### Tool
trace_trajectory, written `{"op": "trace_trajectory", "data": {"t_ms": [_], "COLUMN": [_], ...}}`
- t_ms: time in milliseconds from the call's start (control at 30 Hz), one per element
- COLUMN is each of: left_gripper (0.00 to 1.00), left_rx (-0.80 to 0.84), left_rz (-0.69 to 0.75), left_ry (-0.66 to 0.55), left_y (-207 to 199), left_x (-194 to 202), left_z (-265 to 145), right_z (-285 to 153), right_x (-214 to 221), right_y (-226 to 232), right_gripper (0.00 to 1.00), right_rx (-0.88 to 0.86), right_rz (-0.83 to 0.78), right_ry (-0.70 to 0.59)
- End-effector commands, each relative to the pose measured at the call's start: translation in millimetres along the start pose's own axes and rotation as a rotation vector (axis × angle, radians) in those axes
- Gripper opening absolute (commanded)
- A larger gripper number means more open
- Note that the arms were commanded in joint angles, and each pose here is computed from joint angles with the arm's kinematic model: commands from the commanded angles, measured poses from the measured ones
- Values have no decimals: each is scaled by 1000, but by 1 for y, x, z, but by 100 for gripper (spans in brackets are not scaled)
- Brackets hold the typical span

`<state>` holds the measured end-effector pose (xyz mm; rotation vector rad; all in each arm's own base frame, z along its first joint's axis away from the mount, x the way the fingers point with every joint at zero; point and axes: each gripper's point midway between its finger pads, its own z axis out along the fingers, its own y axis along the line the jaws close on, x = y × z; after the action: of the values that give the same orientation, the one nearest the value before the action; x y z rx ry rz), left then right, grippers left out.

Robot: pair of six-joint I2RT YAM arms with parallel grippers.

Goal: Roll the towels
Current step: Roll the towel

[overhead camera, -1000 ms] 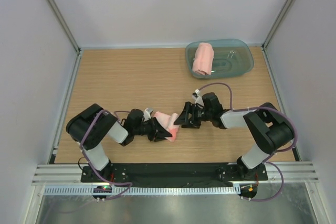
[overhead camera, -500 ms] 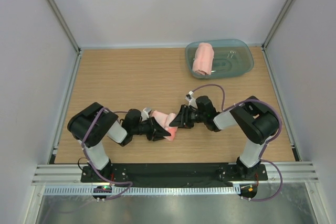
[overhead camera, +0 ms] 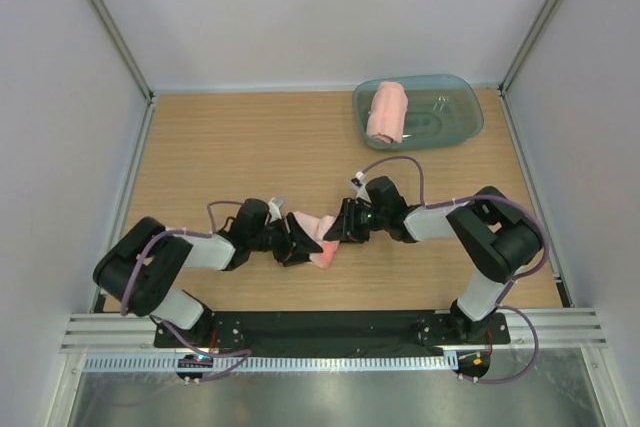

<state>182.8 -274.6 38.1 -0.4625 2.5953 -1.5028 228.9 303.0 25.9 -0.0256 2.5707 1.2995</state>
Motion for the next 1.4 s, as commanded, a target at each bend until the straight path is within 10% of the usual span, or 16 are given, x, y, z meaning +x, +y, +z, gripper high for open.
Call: {"op": "trace_trajectory", "data": {"t_ms": [0,733,1367], "left_gripper": [50,57,61], "left_rx": [-266,-559,-718], "left_rz": [46,920,1124], "left_ry": [-32,-459,-412], "left_y": [36,-68,-52], "left_x": [-5,2,38], "left_z": [-16,-54,23], "right_z": [-9,-20,-22], "right_x": [-3,7,13], "right_y": [-6,17,22], "right_gripper": [32,32,33], "right_rx": [94,284,277], "right_rz": [-25,-72,-78], "right_ry": [-2,92,119]}}
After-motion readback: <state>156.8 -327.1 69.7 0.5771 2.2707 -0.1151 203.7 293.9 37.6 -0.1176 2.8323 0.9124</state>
